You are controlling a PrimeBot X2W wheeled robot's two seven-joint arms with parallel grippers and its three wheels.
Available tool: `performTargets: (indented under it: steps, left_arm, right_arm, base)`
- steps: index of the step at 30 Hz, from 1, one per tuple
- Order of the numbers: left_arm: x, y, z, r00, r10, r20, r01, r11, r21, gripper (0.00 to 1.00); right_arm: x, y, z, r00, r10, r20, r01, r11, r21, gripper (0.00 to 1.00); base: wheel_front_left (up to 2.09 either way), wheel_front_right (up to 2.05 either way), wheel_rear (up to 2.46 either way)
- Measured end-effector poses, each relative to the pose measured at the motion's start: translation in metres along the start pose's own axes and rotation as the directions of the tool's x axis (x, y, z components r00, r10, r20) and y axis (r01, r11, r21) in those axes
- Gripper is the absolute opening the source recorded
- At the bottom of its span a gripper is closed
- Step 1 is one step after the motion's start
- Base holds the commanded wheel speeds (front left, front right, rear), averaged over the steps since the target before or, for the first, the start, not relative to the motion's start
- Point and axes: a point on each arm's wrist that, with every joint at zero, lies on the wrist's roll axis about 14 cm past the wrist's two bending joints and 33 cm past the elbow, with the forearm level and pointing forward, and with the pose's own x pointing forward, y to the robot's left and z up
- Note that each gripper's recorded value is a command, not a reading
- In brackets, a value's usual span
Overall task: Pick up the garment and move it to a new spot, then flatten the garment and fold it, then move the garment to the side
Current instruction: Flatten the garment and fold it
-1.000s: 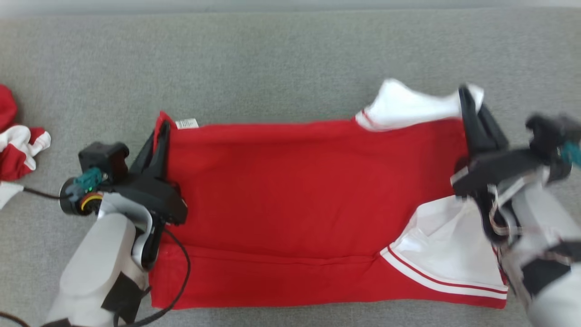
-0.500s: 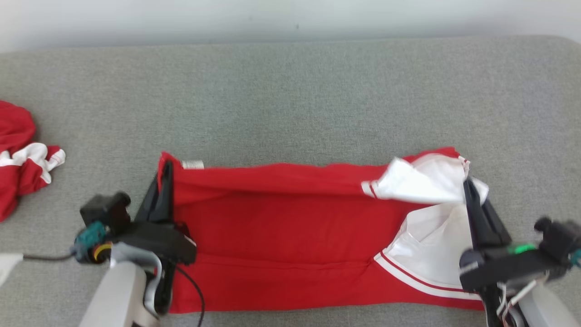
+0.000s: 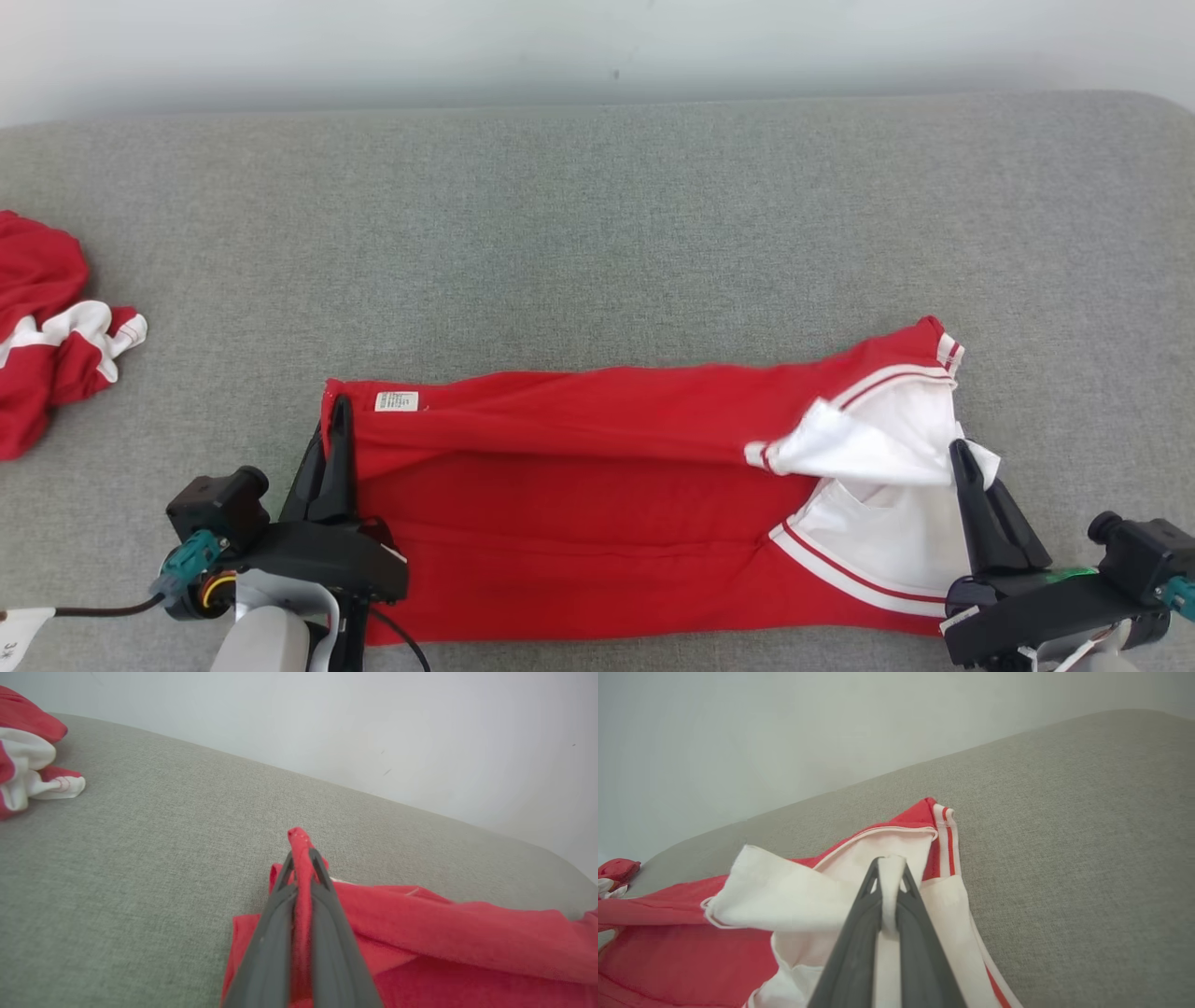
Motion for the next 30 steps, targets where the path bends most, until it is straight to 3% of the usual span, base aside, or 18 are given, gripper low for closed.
performTargets:
  steps: [14, 16, 17, 18, 19, 30]
  left_arm:
    - [-0.013, -0.001, -0.016, 0.999, 0.01, -0.042, -0.011, 0.999, -0.034, 0.0]
    - [-0.015, -0.002, -0.017, 0.999, 0.01, -0.046, -0.012, 0.999, -0.039, 0.63]
    - [-0.017, -0.001, -0.019, 0.999, 0.011, -0.052, -0.013, 0.999, -0.039, 0.63]
    - [-0.019, -0.001, -0.02, 0.998, 0.012, -0.056, -0.014, 0.999, -0.04, 1.0]
    - [-0.02, -0.001, -0.019, 0.998, 0.013, -0.054, -0.015, 0.999, -0.041, 1.0]
    - [-0.051, 0.009, 0.006, 0.998, 0.05, 0.035, -0.049, 0.999, -0.02, 1.0]
  right_arm:
    - [-0.006, -0.006, -0.016, 0.998, -0.018, -0.055, 0.016, 0.999, -0.042, 0.0]
    - [-0.007, -0.008, -0.017, 0.998, -0.025, -0.058, 0.023, 0.999, -0.041, 0.03]
    - [-0.008, -0.008, -0.018, 0.998, -0.028, -0.061, 0.026, 0.999, -0.042, 0.03]
    - [-0.009, -0.009, -0.019, 0.997, -0.032, -0.063, 0.03, 0.999, -0.041, 0.58]
    - [-0.009, -0.01, -0.019, 0.997, -0.035, -0.062, 0.033, 0.999, -0.041, 1.0]
    - [-0.012, -0.012, 0.016, 0.998, -0.041, 0.044, 0.043, 0.998, -0.056, 1.0]
  base:
    - [0.0, 0.0, 0.0]
    - [0.0, 0.0, 0.0]
    - [0.0, 0.0, 0.0]
    - [0.0, 0.0, 0.0]
    - [0.0, 0.0, 0.0]
    - [0.0, 0.0, 0.0]
